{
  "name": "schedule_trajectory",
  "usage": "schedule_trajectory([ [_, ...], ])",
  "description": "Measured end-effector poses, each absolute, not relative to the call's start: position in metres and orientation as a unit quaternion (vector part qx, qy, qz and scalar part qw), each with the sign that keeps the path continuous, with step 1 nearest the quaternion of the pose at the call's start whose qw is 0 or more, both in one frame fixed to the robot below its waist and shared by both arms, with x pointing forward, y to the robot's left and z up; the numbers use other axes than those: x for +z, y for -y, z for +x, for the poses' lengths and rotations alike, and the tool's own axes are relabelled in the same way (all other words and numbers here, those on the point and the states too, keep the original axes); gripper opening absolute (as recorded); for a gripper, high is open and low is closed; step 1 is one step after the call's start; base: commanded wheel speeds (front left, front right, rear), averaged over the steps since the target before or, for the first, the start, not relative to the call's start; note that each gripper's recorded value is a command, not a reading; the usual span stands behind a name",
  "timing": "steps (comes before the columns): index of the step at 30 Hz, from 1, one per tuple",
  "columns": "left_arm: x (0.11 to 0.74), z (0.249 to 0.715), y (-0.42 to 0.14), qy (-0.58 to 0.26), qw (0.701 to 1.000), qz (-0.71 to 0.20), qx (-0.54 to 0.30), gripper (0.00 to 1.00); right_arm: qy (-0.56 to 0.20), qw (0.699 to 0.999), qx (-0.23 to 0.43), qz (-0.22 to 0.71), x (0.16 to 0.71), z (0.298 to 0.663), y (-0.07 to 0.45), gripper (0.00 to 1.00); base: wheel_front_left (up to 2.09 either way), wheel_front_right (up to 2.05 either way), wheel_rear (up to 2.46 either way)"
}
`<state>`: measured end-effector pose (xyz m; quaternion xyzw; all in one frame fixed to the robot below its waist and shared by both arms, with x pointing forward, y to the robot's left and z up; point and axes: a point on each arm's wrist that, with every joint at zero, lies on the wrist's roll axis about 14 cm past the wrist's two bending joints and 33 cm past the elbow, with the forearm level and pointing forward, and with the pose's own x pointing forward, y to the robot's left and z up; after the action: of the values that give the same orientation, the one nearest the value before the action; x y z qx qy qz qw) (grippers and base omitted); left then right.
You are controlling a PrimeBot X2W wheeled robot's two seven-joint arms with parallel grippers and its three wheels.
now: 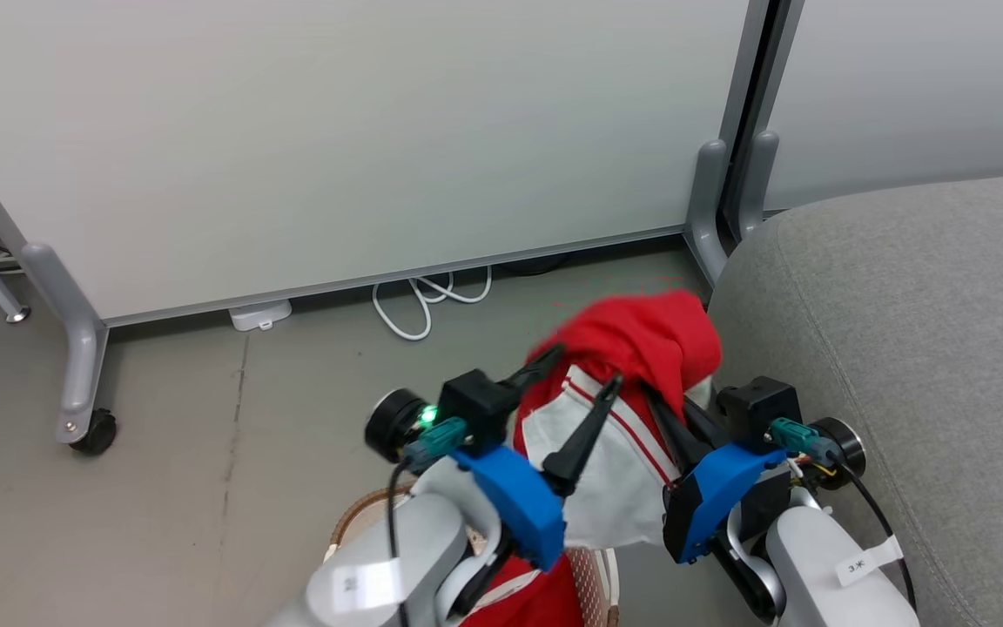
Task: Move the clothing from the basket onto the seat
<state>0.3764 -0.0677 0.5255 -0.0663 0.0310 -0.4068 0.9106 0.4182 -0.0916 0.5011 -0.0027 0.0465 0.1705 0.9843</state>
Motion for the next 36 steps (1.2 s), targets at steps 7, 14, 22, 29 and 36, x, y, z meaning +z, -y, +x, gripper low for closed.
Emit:
schedule_trajectory([
  [7, 0.517, 0.374, 0.024, -0.011, 0.929, -0.086, -0.359, 1.00, -0.048, 0.985, 0.165, -0.001, 0.499, 0.420, 0.094, 0.00, 0.00, 0.00, 0.00],
  [14, 0.510, 0.375, -0.015, 0.004, 0.948, -0.080, -0.307, 1.00, -0.052, 0.986, 0.157, -0.002, 0.495, 0.422, 0.099, 0.00, 0.00, 0.00, 0.00],
  [22, 0.491, 0.376, -0.049, -0.006, 0.966, -0.065, -0.252, 1.00, -0.057, 0.988, 0.145, 0.002, 0.491, 0.424, 0.107, 0.00, 0.00, 0.00, 0.00],
  [29, 0.489, 0.377, -0.059, -0.005, 0.970, -0.065, -0.233, 1.00, -0.055, 0.989, 0.137, 0.004, 0.492, 0.425, 0.112, 0.00, 0.00, 0.00, 0.00],
  [36, 0.486, 0.376, -0.061, -0.008, 0.972, -0.066, -0.225, 1.00, -0.057, 0.990, 0.131, 0.007, 0.490, 0.423, 0.116, 0.00, 0.00, 0.00, 0.00],
])
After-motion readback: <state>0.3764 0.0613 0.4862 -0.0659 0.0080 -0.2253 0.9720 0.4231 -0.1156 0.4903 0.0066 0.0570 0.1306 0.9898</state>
